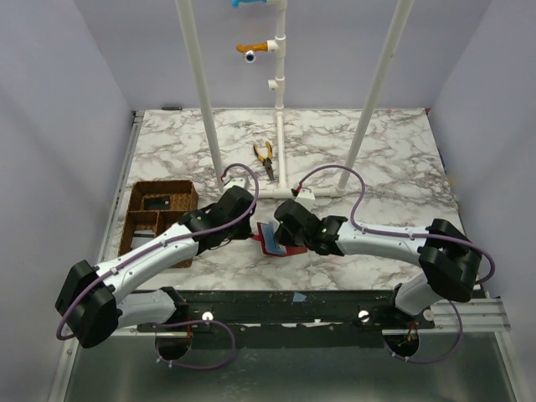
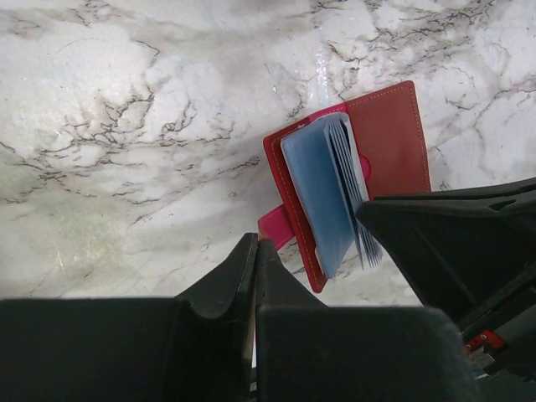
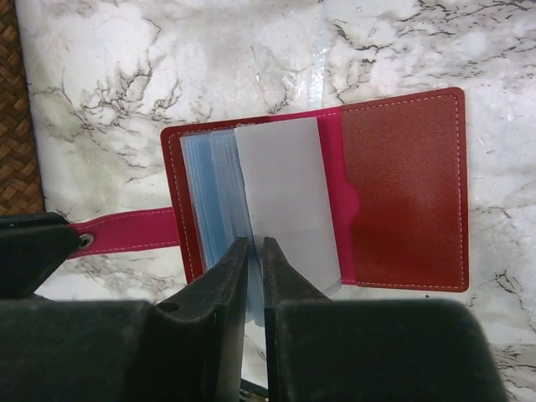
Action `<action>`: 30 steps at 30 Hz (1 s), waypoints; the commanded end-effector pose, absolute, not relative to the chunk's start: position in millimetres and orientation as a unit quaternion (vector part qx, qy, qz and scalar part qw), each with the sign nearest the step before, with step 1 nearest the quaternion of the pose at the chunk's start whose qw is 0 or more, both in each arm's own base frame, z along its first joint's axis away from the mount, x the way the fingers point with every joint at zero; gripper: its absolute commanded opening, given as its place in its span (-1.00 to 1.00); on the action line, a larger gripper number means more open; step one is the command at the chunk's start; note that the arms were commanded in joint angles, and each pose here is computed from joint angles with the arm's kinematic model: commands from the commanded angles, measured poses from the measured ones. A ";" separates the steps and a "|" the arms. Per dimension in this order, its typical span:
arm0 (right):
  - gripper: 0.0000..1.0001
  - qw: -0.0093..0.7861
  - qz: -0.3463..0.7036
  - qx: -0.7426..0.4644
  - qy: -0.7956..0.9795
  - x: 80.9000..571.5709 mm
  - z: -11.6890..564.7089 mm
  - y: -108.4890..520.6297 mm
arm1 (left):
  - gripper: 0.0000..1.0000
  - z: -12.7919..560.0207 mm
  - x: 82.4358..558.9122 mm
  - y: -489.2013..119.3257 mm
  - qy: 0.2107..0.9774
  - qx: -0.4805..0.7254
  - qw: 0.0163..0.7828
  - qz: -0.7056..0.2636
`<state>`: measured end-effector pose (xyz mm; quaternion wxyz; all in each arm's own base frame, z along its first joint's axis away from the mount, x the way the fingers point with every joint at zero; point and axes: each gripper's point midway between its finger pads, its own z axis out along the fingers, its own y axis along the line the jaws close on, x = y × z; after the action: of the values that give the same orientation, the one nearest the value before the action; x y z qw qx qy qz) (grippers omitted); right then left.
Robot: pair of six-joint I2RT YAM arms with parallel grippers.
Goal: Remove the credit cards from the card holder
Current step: Open the card holder at the center of the board.
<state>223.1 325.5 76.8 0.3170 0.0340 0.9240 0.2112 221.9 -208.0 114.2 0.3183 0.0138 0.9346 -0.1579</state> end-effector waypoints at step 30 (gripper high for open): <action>0.20 0.324 0.178 0.035 0.929 226.1 74.1 309.9 | -1.00 76.8 226.2 -190.1 0.953 0.015 0.274 -0.132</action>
<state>221.0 316.4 75.5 0.3171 0.0303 0.9279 0.1939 228.2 -190.2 82.6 0.2812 0.0100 0.9509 -0.1285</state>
